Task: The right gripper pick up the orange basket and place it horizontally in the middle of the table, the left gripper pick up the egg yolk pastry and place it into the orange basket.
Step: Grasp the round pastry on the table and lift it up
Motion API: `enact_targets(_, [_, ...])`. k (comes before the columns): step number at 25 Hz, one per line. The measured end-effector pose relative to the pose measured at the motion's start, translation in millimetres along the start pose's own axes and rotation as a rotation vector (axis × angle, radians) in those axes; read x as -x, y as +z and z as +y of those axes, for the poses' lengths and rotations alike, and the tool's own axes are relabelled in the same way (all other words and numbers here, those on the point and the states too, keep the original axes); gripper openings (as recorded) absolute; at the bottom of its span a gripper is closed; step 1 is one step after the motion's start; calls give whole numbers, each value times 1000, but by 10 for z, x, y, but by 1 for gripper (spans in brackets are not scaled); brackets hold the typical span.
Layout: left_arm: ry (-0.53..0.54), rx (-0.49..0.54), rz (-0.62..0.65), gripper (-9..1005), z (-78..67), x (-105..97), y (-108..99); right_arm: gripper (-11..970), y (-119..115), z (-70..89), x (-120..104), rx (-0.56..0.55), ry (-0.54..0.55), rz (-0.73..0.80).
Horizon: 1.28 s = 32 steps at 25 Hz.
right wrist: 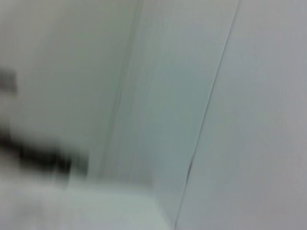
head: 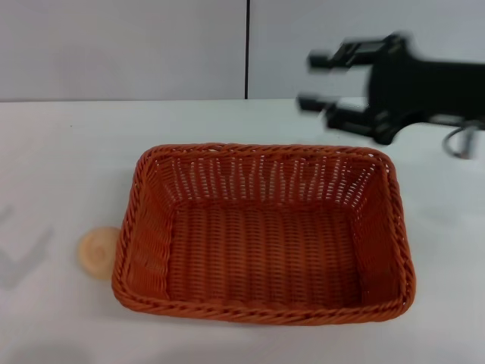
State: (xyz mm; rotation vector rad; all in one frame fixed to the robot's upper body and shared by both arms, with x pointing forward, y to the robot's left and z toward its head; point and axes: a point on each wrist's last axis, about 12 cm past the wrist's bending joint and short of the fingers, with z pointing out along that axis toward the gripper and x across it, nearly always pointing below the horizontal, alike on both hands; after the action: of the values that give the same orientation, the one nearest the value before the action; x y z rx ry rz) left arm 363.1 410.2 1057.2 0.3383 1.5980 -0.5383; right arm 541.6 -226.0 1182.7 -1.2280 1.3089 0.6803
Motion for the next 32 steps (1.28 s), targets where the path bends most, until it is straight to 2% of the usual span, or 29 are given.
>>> enact_targets(3, [19, -99, 132, 839, 64, 61, 128, 470, -367, 168, -11, -86, 55, -231])
enact_targets(4, [32, -124, 167, 839, 83, 79, 178, 470, -625, 306, -91, -158, 87, -378])
enact_targets(5, [32, -124, 167, 839, 83, 79, 178, 470, -625, 306, -91, -158, 87, -378])
enact_targets(6, [70, -187, 251, 839, 113, 98, 339, 470, -769, 391, -157, -207, 102, -453])
enact_targets(10, [94, -266, 341, 839, 130, 69, 606, 471, -1193, 683, -363, -352, 141, -662])
enact_targets(12, [101, -302, 379, 839, 120, 22, 774, 471, -1347, 801, -447, -401, 158, -714])
enact_targets(13, [101, -302, 379, 839, 120, 22, 774, 471, -1401, 849, -481, -421, 166, -730])
enact_targets(14, [111, -342, 421, 839, 85, -55, 980, 471, -1437, 891, -505, -433, 173, -741])
enact_targets(20, [139, -389, 500, 839, 13, -193, 1216, 471, -1522, 1021, -583, -474, 208, -752])
enact_targets(25, [146, -378, 524, 838, 10, -247, 1274, 470, -1523, 1018, -592, -477, 213, -751])
enact_targets(32, [147, -337, 537, 838, 44, -284, 1272, 470, -1475, 930, -589, -472, 216, -752])
